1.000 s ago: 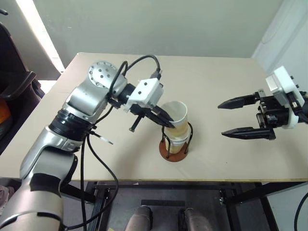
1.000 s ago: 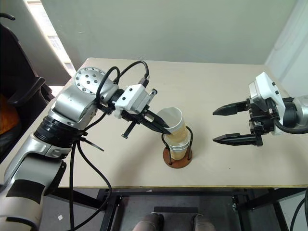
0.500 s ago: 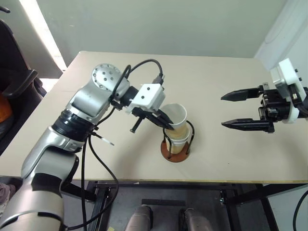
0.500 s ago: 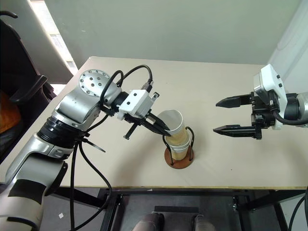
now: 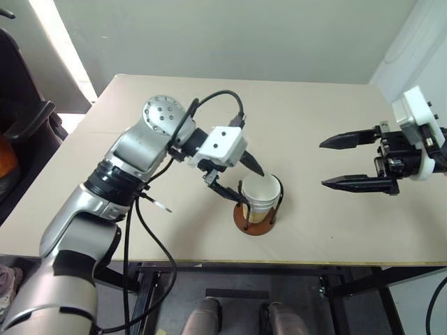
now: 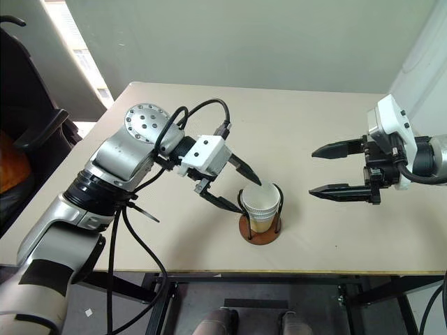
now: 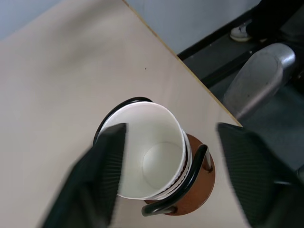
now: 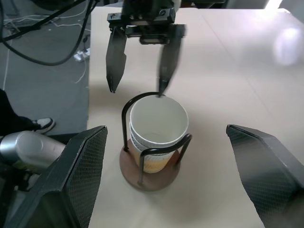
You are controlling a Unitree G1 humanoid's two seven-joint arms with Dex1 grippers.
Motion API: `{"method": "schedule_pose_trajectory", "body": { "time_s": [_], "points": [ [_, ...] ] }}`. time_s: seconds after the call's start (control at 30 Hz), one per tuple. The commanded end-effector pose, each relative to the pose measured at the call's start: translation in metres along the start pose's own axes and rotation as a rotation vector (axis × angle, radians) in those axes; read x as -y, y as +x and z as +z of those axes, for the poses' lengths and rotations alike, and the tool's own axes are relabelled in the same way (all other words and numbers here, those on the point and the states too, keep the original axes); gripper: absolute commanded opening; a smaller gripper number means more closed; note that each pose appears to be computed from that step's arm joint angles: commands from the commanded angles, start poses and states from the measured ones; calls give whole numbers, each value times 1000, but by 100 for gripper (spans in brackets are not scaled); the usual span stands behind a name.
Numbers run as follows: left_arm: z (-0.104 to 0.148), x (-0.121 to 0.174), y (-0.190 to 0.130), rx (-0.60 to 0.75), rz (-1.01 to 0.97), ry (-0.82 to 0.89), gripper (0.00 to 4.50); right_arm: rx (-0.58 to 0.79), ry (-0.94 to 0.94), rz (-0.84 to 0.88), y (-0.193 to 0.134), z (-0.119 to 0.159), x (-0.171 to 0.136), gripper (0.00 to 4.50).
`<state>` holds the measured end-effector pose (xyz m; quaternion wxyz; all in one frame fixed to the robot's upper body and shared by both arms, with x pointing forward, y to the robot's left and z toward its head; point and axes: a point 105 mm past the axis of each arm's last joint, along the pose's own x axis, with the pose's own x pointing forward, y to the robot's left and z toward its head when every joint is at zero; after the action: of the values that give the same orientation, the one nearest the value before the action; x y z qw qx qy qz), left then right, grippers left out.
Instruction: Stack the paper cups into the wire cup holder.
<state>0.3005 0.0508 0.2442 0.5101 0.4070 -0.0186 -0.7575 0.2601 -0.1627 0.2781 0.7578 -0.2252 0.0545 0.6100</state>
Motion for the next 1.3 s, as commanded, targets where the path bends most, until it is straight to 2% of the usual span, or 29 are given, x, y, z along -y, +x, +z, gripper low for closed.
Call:
{"method": "schedule_pose_trajectory", "body": {
  "time_s": [0.03, 0.2, 0.3, 0.37, 0.43, 0.57, 0.73, 0.97, 1.3],
  "points": [
    [8, -2, -13, 9, 54, 18, 359, 8, -41, 22, 4, 6, 2, 417],
    [-4, -6, -46, 19, 332, -119, 359, -11, -21, -15, 14, -6, 19, 417],
    [-27, 5, -75, -26, 537, -247, 359, -2, 24, -43, 15, -17, 27, 417],
    [-51, 28, -101, -49, 695, -384, 359, -22, 66, -77, 14, -30, 33, 417],
    [-78, 63, -125, -90, 833, -540, 359, -24, 108, -129, 10, -39, 41, 417],
    [-115, 117, -158, -173, 1057, -742, 359, 11, 167, -273, -4, -51, 63, 417],
    [-134, 165, -187, -228, 1277, -855, 359, 34, 213, -436, -16, -73, 86, 417],
    [-150, 178, -216, -240, 1564, -892, 359, 81, 234, -600, -30, -81, 108, 417],
    [-153, 150, -208, -202, 1573, -856, 359, 89, 240, -652, -31, -87, 115, 417]
  ]
}}
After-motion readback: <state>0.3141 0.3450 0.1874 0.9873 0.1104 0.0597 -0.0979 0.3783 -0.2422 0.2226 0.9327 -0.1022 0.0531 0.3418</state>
